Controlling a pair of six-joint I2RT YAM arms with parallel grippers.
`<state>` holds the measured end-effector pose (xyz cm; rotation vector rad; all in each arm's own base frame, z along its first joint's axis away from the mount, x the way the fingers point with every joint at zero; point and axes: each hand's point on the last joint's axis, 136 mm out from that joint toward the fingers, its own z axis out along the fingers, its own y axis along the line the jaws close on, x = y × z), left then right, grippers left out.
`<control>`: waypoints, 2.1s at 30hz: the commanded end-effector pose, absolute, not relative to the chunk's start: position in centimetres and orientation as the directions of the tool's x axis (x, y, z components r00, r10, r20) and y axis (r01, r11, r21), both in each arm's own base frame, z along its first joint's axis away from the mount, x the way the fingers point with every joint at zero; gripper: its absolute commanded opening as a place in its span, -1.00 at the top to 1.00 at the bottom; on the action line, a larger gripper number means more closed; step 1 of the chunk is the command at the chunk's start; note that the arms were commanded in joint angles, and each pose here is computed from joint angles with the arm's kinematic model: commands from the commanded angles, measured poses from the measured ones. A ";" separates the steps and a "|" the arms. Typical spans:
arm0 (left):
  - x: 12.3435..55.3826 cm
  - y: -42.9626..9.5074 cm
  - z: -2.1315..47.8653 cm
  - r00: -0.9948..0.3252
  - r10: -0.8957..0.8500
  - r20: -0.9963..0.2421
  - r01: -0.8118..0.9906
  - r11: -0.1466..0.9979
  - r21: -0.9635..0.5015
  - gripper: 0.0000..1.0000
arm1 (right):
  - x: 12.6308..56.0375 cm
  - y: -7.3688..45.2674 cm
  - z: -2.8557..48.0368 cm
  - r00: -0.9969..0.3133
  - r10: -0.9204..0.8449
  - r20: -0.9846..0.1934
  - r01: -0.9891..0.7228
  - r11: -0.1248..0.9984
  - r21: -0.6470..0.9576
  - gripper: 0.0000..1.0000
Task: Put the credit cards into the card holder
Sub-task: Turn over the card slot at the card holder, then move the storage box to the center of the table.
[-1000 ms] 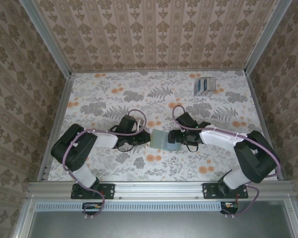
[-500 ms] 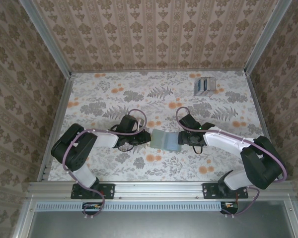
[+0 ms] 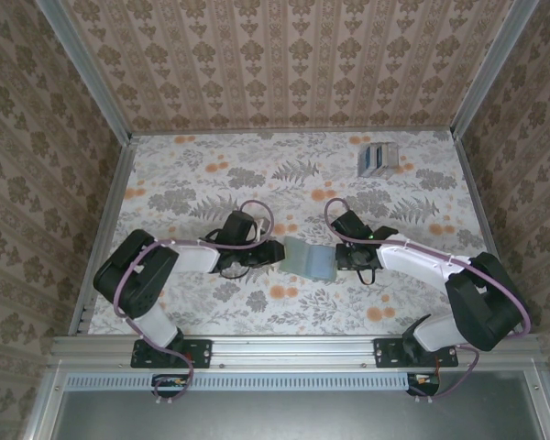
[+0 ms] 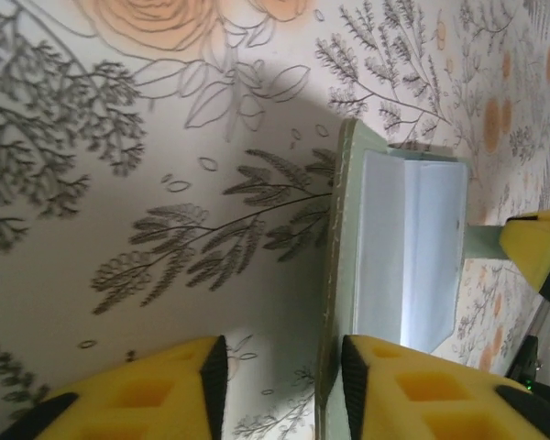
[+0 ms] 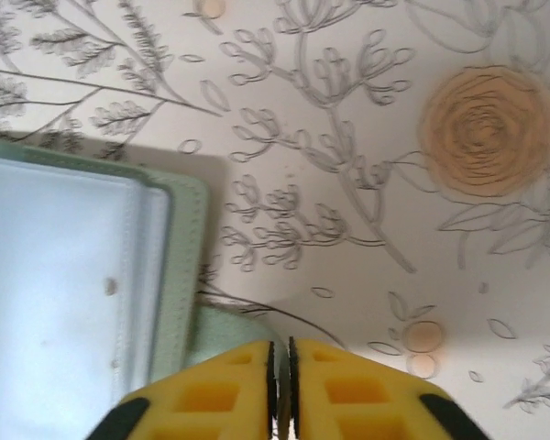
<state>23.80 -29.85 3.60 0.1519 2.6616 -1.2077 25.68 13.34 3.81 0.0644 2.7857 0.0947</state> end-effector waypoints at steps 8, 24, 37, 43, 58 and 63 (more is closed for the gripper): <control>23.6 -25.3 9.6 -0.944 0.014 -0.328 0.218 0.773 -0.596 -0.27 | 26.1 17.8 3.8 -0.941 -0.123 -0.314 -0.195 0.958 0.211 0.83; 23.6 -23.9 6.2 -0.926 0.063 -0.371 0.248 0.844 -0.475 -0.31 | 30.3 15.7 8.3 -0.886 -0.063 -0.458 -0.159 0.972 0.173 -0.10; 23.6 -24.2 4.4 -0.928 0.051 -0.370 0.239 0.842 -0.484 -0.44 | 39.0 6.0 15.1 -0.739 0.156 -0.655 0.099 0.987 0.123 -0.50; 23.1 -24.3 4.0 -0.928 0.044 -0.370 0.237 0.836 -0.495 -0.46 | 45.1 4.0 14.5 -0.763 0.166 -0.624 0.113 0.986 0.124 -0.43; 22.4 -23.6 3.6 -0.933 0.010 -0.359 0.200 0.844 -0.497 -0.46 | 55.8 -2.0 11.9 -0.786 0.186 -0.590 0.178 0.981 0.073 -0.38; 22.6 -23.6 3.6 -0.933 0.003 -0.360 0.195 0.846 -0.497 -0.46 | 57.7 -1.1 10.1 -0.811 0.179 -0.557 0.143 0.984 0.107 -0.35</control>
